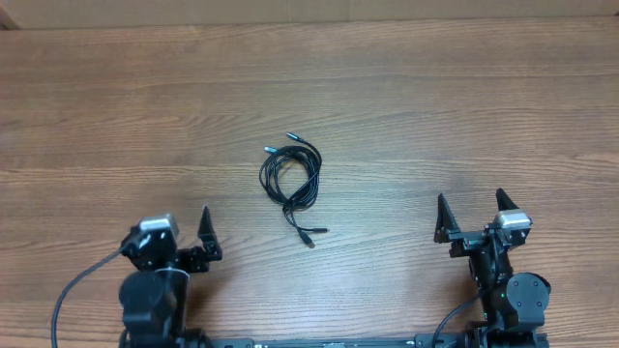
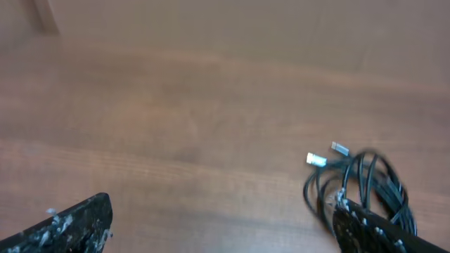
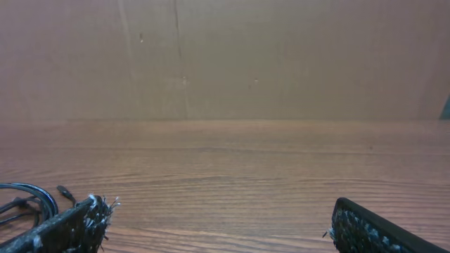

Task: Untangle cables
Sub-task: 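Move the left gripper forward over the black cable bundle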

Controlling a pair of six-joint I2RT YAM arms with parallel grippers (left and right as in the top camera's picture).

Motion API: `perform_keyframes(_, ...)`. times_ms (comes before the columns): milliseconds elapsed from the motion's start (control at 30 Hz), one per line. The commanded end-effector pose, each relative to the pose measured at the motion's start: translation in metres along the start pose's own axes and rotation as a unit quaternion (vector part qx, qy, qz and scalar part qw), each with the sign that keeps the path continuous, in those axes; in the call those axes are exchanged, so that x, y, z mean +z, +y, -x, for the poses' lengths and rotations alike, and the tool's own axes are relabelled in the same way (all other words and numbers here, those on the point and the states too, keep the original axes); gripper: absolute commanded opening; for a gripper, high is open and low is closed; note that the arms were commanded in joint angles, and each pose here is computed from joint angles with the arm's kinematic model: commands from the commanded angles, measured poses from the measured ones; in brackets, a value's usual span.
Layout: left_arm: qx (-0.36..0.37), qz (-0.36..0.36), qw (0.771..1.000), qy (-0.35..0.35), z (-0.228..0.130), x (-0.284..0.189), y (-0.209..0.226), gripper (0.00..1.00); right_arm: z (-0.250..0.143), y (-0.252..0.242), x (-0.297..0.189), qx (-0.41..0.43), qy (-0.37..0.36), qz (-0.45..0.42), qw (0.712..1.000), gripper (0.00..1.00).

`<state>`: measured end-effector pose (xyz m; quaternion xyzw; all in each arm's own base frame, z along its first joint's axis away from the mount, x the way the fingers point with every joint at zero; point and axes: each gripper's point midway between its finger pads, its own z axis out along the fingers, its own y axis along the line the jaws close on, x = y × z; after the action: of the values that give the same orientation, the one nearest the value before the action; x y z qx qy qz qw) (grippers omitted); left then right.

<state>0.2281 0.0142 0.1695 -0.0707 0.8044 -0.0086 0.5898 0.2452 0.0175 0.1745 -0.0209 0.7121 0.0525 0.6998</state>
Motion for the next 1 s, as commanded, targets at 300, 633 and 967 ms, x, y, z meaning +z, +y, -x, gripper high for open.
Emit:
perform_keyframes(300,0.02,0.008,0.991,0.132,0.038,0.025,-0.007,1.0,-0.003,-0.001,0.0,0.002,0.001,-0.002,1.0,1.0)
perform_keyframes(633,0.05,-0.04,0.976,0.208,0.066,0.047,-0.027,1.0,-0.003,-0.001,0.0,0.002,0.001,-0.002,1.0,1.0)
perform_keyframes(967,0.074,-0.06,0.954,0.284,0.07,0.054,-0.034,1.0,-0.003,-0.001,0.0,0.002,0.001,-0.002,1.0,1.0)
